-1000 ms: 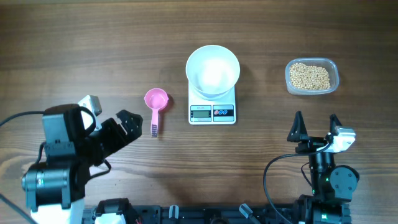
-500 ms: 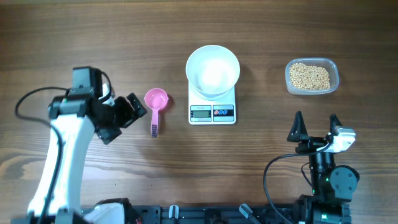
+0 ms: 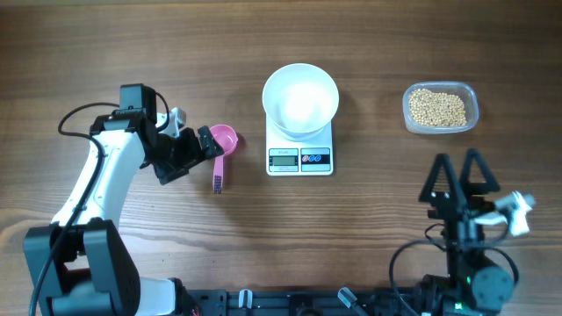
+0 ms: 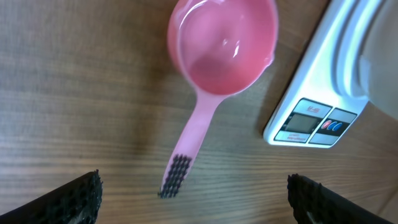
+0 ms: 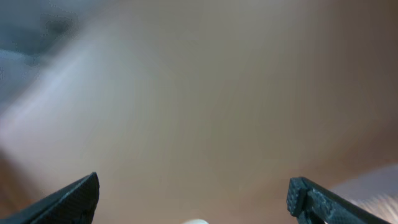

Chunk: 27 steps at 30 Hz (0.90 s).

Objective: Scoop item into bowl and weigh 150g on scale

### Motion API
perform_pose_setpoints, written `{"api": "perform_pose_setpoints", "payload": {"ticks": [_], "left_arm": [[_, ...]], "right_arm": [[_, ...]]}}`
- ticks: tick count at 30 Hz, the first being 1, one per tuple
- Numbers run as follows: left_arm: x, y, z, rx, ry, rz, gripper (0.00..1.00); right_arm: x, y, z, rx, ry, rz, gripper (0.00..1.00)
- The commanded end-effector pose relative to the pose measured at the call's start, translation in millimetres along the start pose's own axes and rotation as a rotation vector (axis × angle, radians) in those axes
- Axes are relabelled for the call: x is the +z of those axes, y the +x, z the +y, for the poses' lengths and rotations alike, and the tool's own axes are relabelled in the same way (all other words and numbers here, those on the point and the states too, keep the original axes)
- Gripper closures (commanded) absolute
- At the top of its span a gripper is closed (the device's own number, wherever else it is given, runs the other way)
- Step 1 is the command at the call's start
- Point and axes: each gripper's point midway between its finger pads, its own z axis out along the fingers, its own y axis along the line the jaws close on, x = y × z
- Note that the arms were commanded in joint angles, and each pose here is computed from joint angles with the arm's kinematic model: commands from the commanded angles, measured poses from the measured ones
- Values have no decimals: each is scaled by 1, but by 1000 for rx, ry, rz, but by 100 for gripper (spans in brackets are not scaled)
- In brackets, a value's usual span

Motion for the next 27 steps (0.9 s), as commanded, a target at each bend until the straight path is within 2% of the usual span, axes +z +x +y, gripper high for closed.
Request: {"api": "perform_pose_setpoints", "payload": {"ticks": [1,2,3,5,7,9,13,15,18,21,26,27], "left_arm": [[1,-11,-4,92,21,-41,0],[1,-14,-5,96,24,-51,0],[1,-16,-6,101,26,-59,0],[1,-15,-6,100,26,-58,0],[1,-15,-6,100,26,-58,0],[1,-14,-5,98,25,-53,0],[3,-9,-3,89,20,-34,0],[6,-5,0,83,17,-22,0],[15,2,5,77,18,-8,0],[26,10,9,78,29,1,0],[33,7,8,91,60,-24,0],[34,6,8,93,63,-30,0]], "right_arm": [[7,-48,34,-138,-38,-94,0],[11,-57,41,-193,-36,-96,0],[24,-78,56,-338,-9,-65,0],[46,-96,65,-477,48,28,0],[69,-106,67,-556,108,158,0],[95,-108,60,-557,180,331,0],[129,-86,48,-440,233,643,1],[145,-64,58,-336,131,786,0],[167,-32,76,-104,-54,897,0],[177,6,69,290,-33,1036,0],[180,51,52,415,-52,1173,1],[179,57,51,411,-44,1187,4]]}}
